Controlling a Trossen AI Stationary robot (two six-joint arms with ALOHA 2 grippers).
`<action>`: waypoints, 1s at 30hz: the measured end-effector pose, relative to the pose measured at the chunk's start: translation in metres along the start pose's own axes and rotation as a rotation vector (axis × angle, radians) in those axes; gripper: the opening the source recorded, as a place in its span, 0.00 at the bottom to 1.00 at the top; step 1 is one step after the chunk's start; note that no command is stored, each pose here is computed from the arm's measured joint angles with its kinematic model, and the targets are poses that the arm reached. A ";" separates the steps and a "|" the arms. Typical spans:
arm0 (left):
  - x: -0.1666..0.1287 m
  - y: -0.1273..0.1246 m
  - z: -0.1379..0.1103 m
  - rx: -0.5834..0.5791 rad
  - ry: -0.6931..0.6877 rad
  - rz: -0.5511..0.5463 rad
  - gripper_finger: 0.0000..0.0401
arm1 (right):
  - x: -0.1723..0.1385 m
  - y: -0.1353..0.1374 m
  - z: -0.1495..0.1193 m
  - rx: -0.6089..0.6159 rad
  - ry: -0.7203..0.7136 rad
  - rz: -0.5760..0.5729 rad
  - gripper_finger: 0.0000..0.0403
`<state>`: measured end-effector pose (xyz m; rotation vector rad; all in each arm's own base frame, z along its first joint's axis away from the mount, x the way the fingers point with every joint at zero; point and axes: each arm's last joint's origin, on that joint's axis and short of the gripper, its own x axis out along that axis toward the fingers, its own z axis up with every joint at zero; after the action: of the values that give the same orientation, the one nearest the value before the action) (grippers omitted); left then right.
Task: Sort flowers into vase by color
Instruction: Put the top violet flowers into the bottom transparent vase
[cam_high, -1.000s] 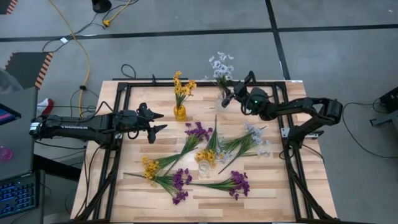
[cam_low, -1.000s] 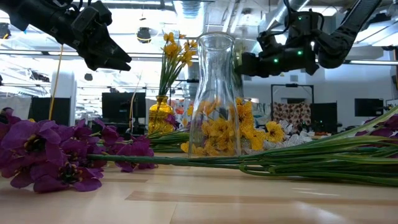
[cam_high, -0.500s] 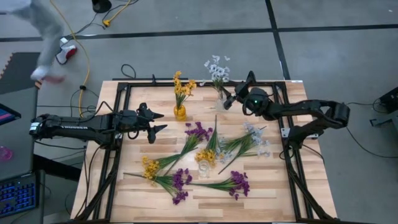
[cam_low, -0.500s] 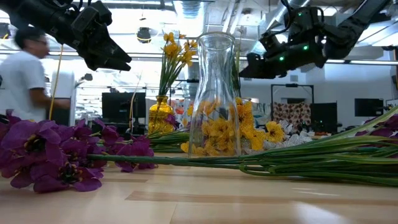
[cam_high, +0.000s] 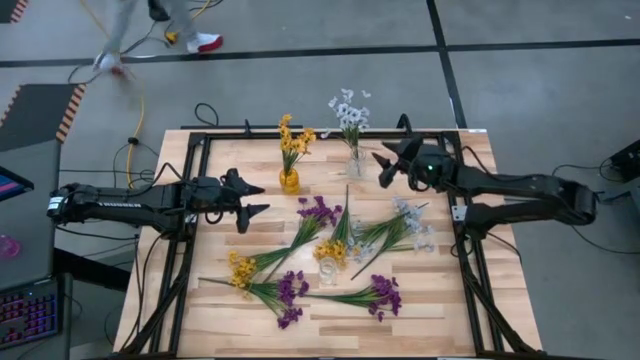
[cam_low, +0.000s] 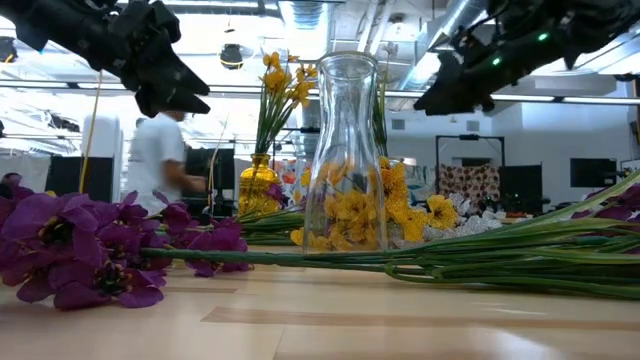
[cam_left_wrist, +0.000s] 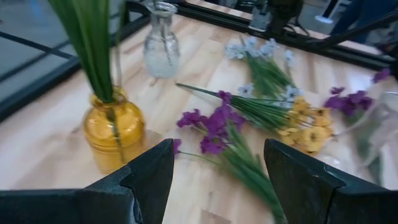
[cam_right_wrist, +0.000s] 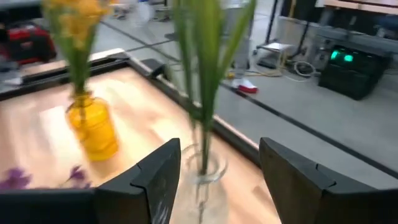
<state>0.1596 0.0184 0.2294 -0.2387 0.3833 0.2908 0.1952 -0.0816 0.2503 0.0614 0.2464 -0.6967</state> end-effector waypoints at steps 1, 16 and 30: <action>0.000 -0.001 0.000 -0.011 0.004 -0.015 0.59 | -0.004 0.002 0.001 -0.004 0.001 0.017 0.61; 0.028 -0.043 -0.021 -0.105 0.105 -0.100 0.59 | -0.035 0.041 -0.003 0.032 0.031 0.248 0.61; 0.072 -0.074 -0.058 -0.101 0.189 -0.017 0.59 | -0.033 0.076 -0.025 -0.048 0.140 0.366 0.61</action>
<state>0.2282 -0.0496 0.1614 -0.3699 0.5536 0.2723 0.2143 0.0011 0.2326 0.1064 0.3756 -0.3222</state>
